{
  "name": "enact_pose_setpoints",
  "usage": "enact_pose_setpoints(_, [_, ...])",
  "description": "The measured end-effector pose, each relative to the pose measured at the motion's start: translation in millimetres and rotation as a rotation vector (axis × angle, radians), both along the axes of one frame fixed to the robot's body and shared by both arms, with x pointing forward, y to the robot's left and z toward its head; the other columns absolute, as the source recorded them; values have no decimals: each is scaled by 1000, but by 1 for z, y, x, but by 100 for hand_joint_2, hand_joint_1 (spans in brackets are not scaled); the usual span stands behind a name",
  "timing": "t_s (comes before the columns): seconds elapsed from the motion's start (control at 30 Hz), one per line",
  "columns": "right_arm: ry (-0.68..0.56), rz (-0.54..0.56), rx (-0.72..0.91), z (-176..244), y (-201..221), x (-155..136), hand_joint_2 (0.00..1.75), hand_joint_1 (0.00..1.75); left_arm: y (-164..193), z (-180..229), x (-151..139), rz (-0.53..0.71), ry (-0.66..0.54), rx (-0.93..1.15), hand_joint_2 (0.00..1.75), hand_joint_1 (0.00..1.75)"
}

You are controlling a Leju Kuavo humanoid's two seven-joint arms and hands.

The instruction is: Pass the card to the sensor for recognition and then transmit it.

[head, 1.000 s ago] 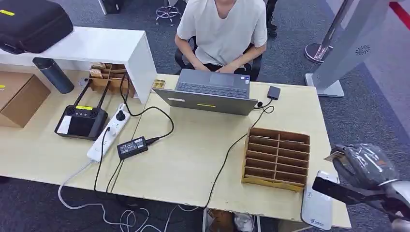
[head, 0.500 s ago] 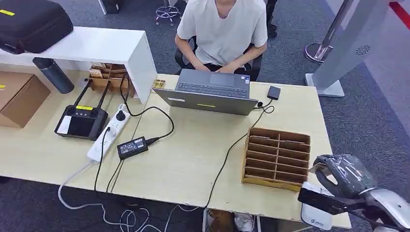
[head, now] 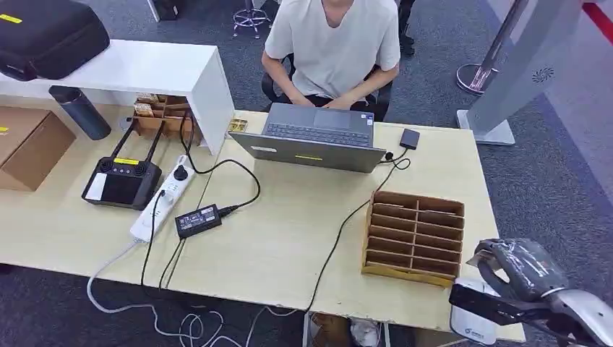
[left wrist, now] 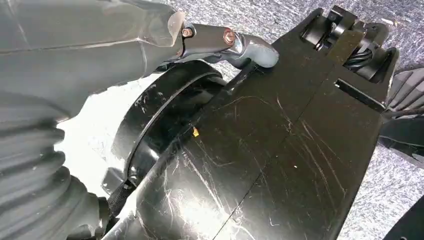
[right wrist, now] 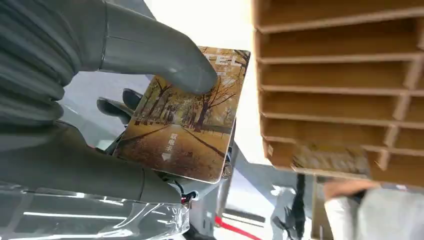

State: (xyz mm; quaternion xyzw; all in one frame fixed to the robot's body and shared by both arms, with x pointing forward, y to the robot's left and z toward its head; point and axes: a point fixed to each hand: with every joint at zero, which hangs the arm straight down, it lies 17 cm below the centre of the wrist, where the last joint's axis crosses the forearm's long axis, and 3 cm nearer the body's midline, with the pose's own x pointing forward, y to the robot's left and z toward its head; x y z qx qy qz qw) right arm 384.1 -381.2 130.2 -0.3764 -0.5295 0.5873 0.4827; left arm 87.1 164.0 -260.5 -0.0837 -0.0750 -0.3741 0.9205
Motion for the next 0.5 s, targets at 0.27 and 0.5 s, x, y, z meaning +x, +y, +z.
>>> enact_pose_setpoints(0.27, [39,-42,-14,-13,-15,-11,175,175,0,0,0,1,-2,0,175,0])
enact_pose_setpoints(0.5, [51,-54,-18,-18,-20,-15,175,175,0,0,0,5,-3,-2,175,0])
